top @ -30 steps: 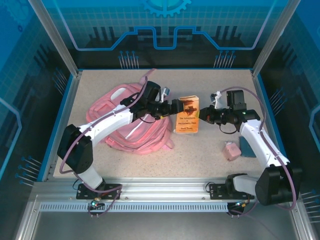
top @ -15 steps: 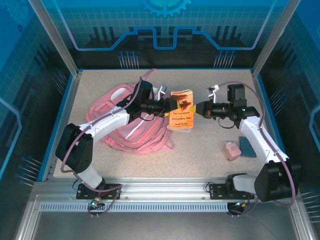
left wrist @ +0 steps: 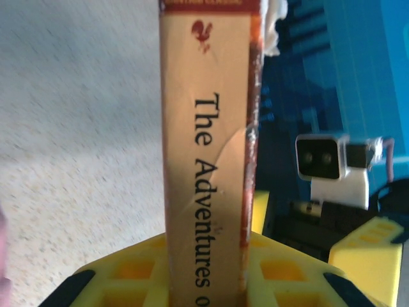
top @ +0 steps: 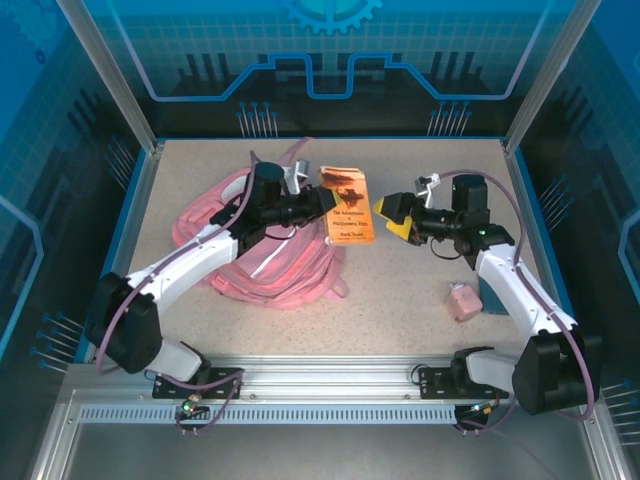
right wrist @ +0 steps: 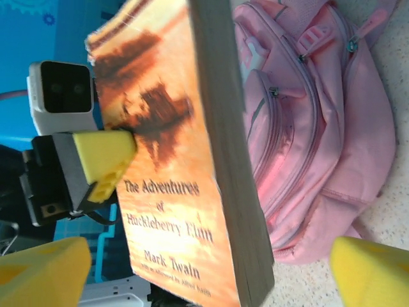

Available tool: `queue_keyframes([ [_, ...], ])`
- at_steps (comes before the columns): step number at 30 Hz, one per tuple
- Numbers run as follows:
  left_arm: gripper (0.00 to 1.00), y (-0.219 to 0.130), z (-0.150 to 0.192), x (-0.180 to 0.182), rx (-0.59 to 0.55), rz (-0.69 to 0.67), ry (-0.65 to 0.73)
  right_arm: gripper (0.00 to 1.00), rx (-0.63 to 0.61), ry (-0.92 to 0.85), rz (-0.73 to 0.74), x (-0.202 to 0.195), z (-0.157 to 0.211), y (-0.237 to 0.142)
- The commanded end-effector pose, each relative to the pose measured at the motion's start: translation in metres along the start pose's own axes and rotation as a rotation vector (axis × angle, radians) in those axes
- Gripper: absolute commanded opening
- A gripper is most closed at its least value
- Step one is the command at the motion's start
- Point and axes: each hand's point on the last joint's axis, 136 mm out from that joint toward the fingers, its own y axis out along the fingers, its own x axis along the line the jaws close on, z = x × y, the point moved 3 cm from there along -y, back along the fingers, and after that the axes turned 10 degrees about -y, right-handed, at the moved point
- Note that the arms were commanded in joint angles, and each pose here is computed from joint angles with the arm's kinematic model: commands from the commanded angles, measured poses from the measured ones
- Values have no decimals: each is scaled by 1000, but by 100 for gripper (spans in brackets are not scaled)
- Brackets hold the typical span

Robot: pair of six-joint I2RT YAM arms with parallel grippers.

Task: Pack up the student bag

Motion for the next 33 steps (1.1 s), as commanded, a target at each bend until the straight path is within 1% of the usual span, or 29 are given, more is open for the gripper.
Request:
queue_keyframes([
  [1,17,-27,-33,-4,-268,-27,-12,100,-68,73,-64,14,-5,16],
  [3,18,-35,-41,-3,-352,2,-50,100,-68,102,-101,24,-3,29],
  [6,18,-42,-48,-10,-426,98,-104,100,-101,148,-161,38,-5,46],
  [9,18,-45,-52,-15,-462,170,-151,100,-136,194,-205,47,-9,60],
  [12,18,-49,-56,-19,-495,223,-178,100,-142,247,-239,51,-10,75],
  [16,18,-56,-60,-27,-522,268,-198,100,-162,327,-275,48,-11,90],
  [19,18,-58,-61,-30,-528,283,-205,100,-191,346,-305,49,-14,95],
  [24,18,-56,-60,-32,-514,318,-243,99,-206,367,-354,56,-22,103],
  [27,17,-58,-59,-32,-516,322,-252,94,-226,388,-380,57,-25,106],
  [33,17,-63,-59,-30,-532,317,-260,68,-257,396,-385,57,-28,103],
])
